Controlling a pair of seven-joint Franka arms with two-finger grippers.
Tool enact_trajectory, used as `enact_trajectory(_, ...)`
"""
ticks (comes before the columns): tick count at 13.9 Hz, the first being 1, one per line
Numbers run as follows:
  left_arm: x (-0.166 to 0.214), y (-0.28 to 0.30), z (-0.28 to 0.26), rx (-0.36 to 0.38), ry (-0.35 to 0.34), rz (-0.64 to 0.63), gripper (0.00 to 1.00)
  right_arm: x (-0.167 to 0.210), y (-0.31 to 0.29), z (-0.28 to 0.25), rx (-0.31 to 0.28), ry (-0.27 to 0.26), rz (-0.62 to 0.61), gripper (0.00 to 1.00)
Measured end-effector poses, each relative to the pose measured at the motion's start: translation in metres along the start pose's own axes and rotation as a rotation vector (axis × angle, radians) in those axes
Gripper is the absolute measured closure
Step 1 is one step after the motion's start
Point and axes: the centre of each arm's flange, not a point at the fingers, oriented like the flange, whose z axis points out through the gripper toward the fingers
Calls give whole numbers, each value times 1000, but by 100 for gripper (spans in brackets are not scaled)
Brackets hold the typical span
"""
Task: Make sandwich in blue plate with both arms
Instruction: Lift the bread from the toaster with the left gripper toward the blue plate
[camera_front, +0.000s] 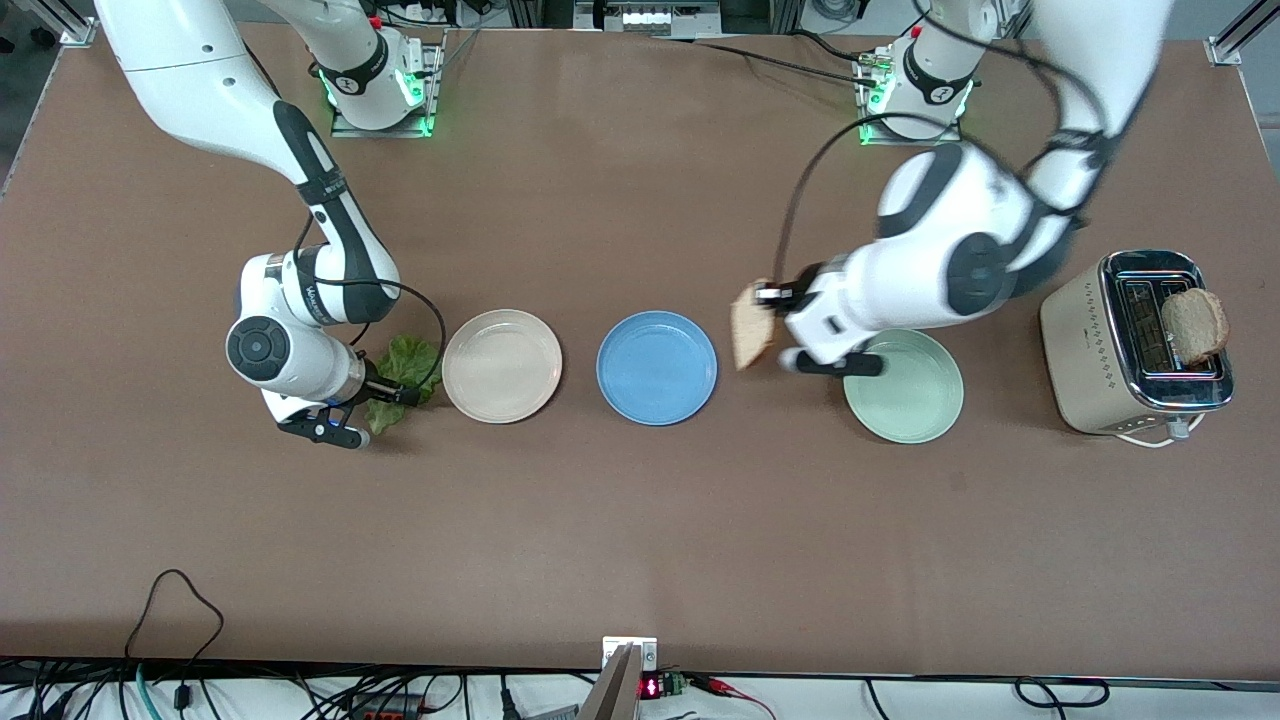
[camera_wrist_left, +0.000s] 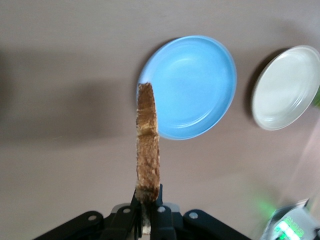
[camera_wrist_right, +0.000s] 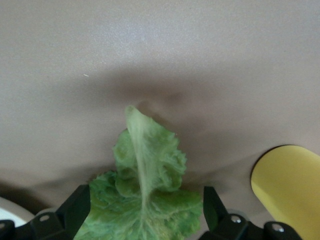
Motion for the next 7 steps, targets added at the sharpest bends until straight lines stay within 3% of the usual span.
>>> enact_trajectory(4, 14, 31, 74, -95, 42, -17, 92, 0, 0, 8, -2, -4, -2, 0)
enact_trajectory(7, 16, 45, 101, -141, 74, -10, 92, 0, 0, 14, -3, -4, -5, 33)
